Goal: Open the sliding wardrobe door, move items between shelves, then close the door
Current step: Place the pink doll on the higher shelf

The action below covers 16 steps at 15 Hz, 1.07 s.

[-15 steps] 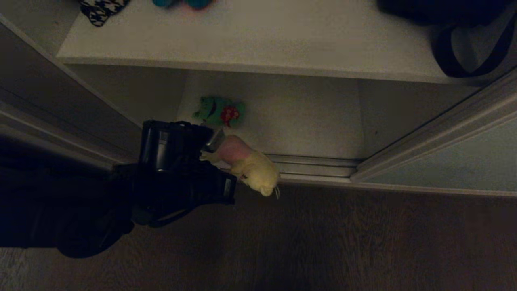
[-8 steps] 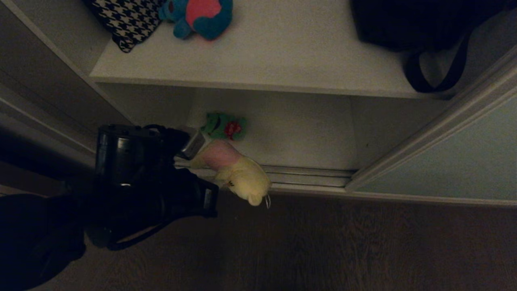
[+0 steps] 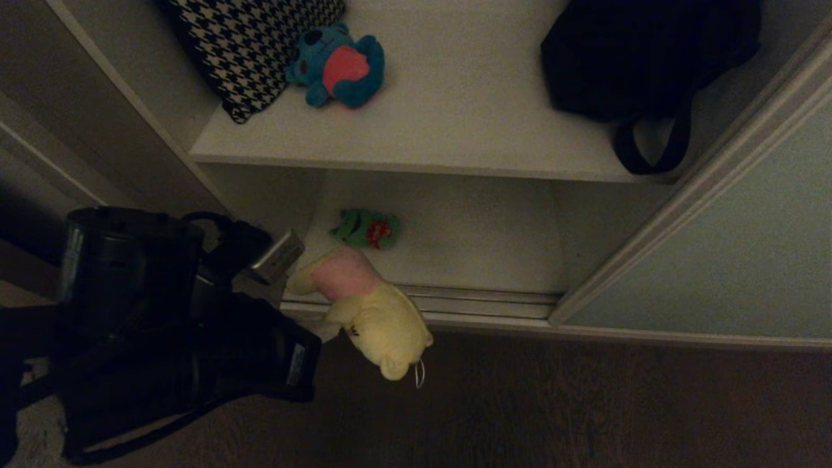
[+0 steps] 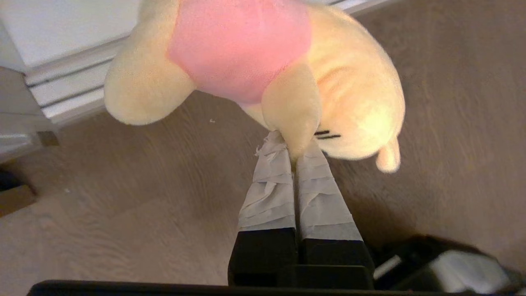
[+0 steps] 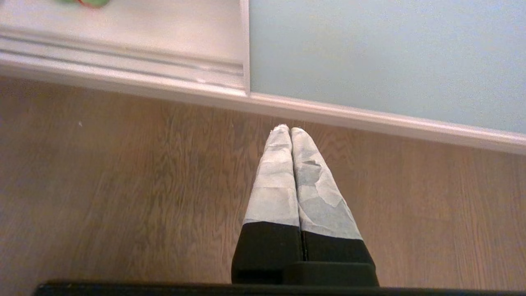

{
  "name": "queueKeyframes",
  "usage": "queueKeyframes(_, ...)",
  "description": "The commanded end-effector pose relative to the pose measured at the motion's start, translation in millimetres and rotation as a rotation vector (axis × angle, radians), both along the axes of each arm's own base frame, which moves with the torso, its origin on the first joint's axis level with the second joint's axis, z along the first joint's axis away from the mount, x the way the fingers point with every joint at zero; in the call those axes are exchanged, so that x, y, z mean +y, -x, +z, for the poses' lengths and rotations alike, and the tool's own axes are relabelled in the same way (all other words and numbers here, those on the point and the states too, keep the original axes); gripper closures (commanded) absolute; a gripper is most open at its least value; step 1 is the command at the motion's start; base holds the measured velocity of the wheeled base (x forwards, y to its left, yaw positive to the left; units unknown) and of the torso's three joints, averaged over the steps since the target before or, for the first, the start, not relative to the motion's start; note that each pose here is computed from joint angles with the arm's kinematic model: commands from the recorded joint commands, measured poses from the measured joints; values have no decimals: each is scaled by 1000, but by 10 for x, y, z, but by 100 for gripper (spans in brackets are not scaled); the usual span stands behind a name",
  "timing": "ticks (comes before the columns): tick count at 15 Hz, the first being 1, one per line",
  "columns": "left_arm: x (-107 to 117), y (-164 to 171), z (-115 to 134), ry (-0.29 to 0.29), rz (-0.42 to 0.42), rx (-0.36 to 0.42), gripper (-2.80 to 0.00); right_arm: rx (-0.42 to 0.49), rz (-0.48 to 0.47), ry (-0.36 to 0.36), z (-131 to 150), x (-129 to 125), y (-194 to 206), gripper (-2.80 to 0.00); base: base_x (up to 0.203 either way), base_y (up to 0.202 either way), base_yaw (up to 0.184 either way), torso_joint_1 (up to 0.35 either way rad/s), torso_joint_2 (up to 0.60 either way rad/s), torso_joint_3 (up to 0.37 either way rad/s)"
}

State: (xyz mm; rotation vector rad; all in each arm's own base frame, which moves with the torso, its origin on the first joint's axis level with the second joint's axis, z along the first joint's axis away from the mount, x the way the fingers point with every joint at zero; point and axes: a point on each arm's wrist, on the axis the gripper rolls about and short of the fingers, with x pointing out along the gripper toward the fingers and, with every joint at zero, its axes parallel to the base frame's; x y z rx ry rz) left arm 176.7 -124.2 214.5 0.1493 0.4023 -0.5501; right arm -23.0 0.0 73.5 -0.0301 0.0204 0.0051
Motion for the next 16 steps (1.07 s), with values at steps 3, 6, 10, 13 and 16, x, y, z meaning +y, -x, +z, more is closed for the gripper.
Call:
queueKeyframes(3,132,199,193,29,1,-50,0,1,1,1,-2,0,0,0,0,0,0,2,1,199)
queueKeyframes(6,163,244,369,63,0,-91,0,0,1,1,-1,0,0,0,0,0,0,1,5,182)
queueKeyframes(10,133,197,790,144,0,-213,0,-2,1,1,0,0,1,0,0,0,0,0,1,44)
queueKeyframes(13,-5,3,1044,179,6,-270,0,0,1,1,0,0,0,0,0,0,0,0,0,0)
queueKeyframes(16,-276,-377,1086,175,9,-267,0,0,1,1,0,0,0,0,0,0,0,0,0,0)
